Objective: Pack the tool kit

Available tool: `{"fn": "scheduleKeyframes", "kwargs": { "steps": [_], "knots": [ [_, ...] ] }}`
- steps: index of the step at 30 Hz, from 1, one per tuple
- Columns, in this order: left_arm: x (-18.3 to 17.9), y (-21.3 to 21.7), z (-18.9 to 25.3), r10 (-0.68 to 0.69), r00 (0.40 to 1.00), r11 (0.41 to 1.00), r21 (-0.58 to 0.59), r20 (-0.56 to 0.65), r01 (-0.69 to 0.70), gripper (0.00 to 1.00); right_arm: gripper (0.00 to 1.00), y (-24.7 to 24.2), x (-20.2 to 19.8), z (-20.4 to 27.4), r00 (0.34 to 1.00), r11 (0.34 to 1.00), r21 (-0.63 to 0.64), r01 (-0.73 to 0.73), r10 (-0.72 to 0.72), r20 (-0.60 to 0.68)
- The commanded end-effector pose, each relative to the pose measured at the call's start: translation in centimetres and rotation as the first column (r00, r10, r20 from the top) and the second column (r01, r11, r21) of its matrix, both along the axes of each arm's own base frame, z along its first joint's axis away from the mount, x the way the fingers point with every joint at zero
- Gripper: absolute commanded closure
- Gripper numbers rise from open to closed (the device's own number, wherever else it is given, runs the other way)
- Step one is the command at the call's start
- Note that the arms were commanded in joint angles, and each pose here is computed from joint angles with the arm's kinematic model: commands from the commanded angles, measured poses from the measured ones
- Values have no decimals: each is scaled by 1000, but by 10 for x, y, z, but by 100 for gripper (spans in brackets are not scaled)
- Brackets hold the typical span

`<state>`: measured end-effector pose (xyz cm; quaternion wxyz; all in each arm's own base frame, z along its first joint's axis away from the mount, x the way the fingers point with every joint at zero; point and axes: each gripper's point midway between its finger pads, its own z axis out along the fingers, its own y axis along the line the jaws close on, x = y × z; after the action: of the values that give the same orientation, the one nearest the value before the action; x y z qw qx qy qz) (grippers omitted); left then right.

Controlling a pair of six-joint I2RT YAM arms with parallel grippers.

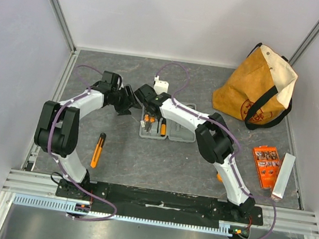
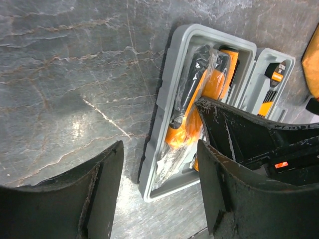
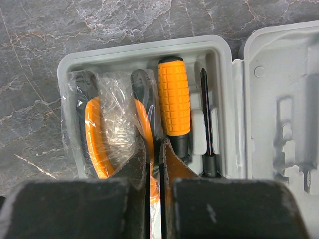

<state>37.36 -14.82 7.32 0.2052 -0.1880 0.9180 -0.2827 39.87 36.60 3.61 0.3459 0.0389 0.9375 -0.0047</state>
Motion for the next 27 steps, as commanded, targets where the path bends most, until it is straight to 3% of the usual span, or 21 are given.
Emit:
{"fn": "scheduleKeyframes", "kwargs": {
  "steps": [1, 5, 9, 14, 23, 27],
  "knots": [
    [6, -14, 4, -84, 995, 996, 25, 48, 82, 33, 96, -34, -29, -38, 992, 981, -185, -50, 28, -119],
    [13, -21, 0, -97, 995, 995, 37, 28, 96, 34, 85, -24, -21, -28, 995, 985, -154, -76, 64, -82],
    [20, -21, -7, -92, 996, 994, 60, 1, 92, 37, 66, -14, -11, -5, 996, 990, -113, -87, 85, -28],
    [29, -19, -17, -72, 997, 993, 86, -36, 75, 49, 46, -5, -7, 31, 995, 994, -46, -99, 100, 12],
    [40, -32, -11, -124, 992, 991, 41, 7, 124, 52, 49, -14, -8, 56, 993, 990, 79, -116, 114, 27],
    [42, -30, -4, -123, 991, 991, 55, 47, 120, 53, 62, -16, -6, 53, 988, 980, 122, -154, 152, 30]
  ]
}}
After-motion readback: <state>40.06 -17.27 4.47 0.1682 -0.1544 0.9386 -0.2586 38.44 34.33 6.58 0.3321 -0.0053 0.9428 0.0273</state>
